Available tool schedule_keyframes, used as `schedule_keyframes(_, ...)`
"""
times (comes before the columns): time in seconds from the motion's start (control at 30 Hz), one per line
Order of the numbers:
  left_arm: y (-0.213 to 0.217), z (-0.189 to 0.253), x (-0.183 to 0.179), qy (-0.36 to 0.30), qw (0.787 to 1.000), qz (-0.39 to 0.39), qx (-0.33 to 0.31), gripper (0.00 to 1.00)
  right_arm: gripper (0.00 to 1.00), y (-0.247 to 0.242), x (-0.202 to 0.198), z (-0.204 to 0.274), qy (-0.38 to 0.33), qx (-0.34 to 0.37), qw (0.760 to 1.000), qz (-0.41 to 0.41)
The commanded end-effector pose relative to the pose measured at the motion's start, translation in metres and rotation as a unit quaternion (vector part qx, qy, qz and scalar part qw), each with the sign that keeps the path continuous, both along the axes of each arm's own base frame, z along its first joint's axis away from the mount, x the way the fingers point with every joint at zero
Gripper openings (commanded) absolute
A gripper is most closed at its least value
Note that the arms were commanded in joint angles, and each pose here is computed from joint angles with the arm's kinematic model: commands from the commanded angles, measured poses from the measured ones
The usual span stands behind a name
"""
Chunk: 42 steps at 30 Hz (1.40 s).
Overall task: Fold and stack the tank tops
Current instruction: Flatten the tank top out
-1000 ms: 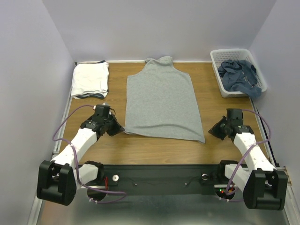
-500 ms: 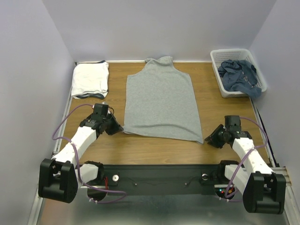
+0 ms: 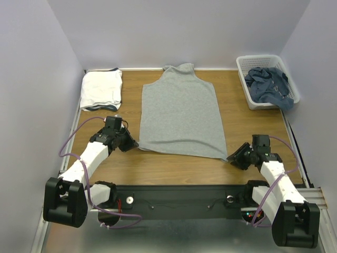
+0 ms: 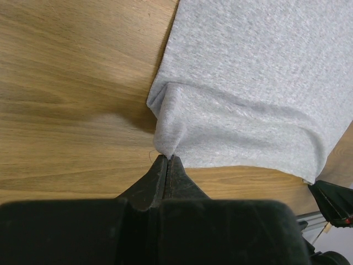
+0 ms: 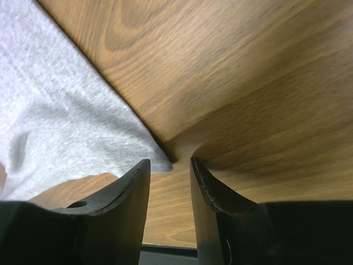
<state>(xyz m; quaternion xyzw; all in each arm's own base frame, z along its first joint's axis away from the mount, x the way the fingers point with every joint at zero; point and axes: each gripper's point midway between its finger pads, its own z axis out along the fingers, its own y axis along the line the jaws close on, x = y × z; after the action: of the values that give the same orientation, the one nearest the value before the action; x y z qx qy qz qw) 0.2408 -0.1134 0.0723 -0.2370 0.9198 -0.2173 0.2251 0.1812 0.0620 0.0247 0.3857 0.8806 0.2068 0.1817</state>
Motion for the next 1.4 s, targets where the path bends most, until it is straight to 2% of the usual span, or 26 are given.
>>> schedule_keyframes(0.0, 0.0, 0.001, 0.003, -0.011, 1.0, -0.001, 0.0, 0.0, 0.41, 0.004, -0.003, -0.012, 0.006, 0.008, 1.0, 0.003)
schedule_keyframes(0.17, 0.0, 0.0, 0.004, -0.009, 1.0, -0.001, 0.0, 0.0, 0.41, 0.004, -0.004, -0.019, 0.014, -0.001, 1.0, 0.011)
schedule_keyframes(0.27, 0.0, -0.001, 0.003, -0.007, 1.0, -0.001, 0.001, 0.0, 0.36, 0.002, -0.005, -0.023, 0.02, -0.008, 1.0, 0.011)
schedule_keyframes(0.37, 0.0, -0.001, 0.003, -0.006, 1.0, -0.001, 0.0, 0.0, 0.13, 0.001, -0.004, -0.023, 0.021, -0.012, 1.0, 0.009)
schedule_keyframes(0.43, 0.0, 0.001, 0.005, -0.009, 1.0, -0.004, 0.001, 0.0, 0.02, -0.001, 0.005, -0.013, 0.01, -0.017, 1.0, 0.007)
schedule_keyframes(0.47, 0.0, 0.001, 0.004, -0.006, 1.0, -0.004, 0.002, 0.0, 0.0, -0.003, 0.009, -0.009, 0.009, -0.024, 1.0, 0.008)
schedule_keyframes(0.63, 0.002, 0.008, 0.009, -0.013, 1.0, -0.011, 0.014, 0.0, 0.0, -0.019, 0.036, 0.023, -0.016, -0.069, 0.997, 0.002)
schedule_keyframes(0.8, 0.003, 0.008, 0.006, -0.008, 1.0, -0.012, 0.015, 0.0, 0.0, -0.025, 0.055, 0.048, -0.03, -0.085, 0.996, 0.006)
schedule_keyframes(1.37, -0.005, 0.026, -0.002, -0.001, 0.999, -0.035, -0.009, 0.0, 0.0, -0.05, 0.069, 0.094, -0.043, -0.118, 0.992, 0.009)
